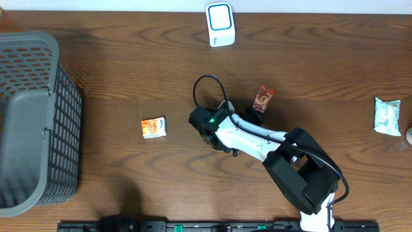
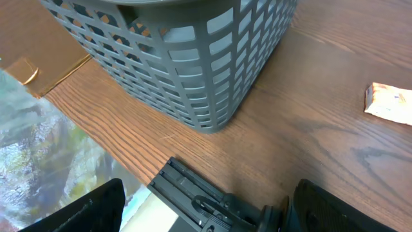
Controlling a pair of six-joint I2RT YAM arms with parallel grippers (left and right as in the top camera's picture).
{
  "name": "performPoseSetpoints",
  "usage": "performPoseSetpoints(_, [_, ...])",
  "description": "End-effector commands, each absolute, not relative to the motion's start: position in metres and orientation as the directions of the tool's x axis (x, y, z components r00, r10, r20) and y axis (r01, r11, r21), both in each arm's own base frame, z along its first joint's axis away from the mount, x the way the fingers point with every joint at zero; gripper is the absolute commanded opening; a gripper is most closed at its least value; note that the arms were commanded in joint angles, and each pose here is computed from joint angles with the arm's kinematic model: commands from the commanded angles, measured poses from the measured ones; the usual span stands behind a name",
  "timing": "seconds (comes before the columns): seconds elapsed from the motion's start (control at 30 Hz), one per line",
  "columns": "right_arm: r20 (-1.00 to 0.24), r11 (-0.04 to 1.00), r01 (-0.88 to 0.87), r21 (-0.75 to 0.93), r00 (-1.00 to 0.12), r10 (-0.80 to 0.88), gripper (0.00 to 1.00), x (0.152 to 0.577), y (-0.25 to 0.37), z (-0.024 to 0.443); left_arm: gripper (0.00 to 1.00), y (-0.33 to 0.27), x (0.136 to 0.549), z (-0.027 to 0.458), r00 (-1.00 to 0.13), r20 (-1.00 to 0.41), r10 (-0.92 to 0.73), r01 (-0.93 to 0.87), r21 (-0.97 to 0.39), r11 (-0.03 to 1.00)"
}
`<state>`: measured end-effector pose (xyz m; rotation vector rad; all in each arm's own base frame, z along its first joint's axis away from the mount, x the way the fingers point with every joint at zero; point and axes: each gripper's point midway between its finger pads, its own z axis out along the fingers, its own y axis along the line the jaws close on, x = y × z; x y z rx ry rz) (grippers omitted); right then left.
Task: Scan the item barcode
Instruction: 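Reach right gripper to the orange-red chocolate bar and grasp it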
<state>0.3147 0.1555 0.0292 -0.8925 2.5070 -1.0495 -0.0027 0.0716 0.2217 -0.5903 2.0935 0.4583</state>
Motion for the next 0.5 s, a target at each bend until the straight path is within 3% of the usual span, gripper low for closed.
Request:
performPoseSetpoints(0.0, [-0.002,0.495,-0.463,-0.735,-0.729,-0.684,0.99,0.32,0.154,0.029,0.84,0.071,-0.015,0.208,-0.554,-0.795,-0.248,-0.565,0.14,0.813])
performPoseSetpoints(0.33, [0.13,0.45,-0.534,-0.716,-0.735,-0.666,0.97,0.317,0.134,-0.007,0.84,0.071,-0.015,0.208,-0.554,-0.795,-0.248,-0.565,0.14,0.813])
performPoseSetpoints(0.37, [0.158,0.442,-0.55,-0.709,-0.734,-0.66,0.93,0.313,0.131,-0.014,0.84,0.071,-0.015,0.208,-0.554,-0.795,-0.248,-0.565,0.14,0.813])
performPoseSetpoints(0.43, [0.207,0.424,-0.58,-0.696,-0.727,-0.654,0.63,0.307,0.128,-0.031,0.84,0.071,-0.015,0.208,-0.554,-0.795,-0.248,-0.565,0.14,0.813])
performPoseSetpoints(0.47, [0.221,0.418,-0.588,-0.693,-0.725,-0.652,0.44,0.306,0.126,-0.035,0.84,0.071,-0.015,0.208,-0.554,-0.795,-0.248,-0.565,0.14,0.813])
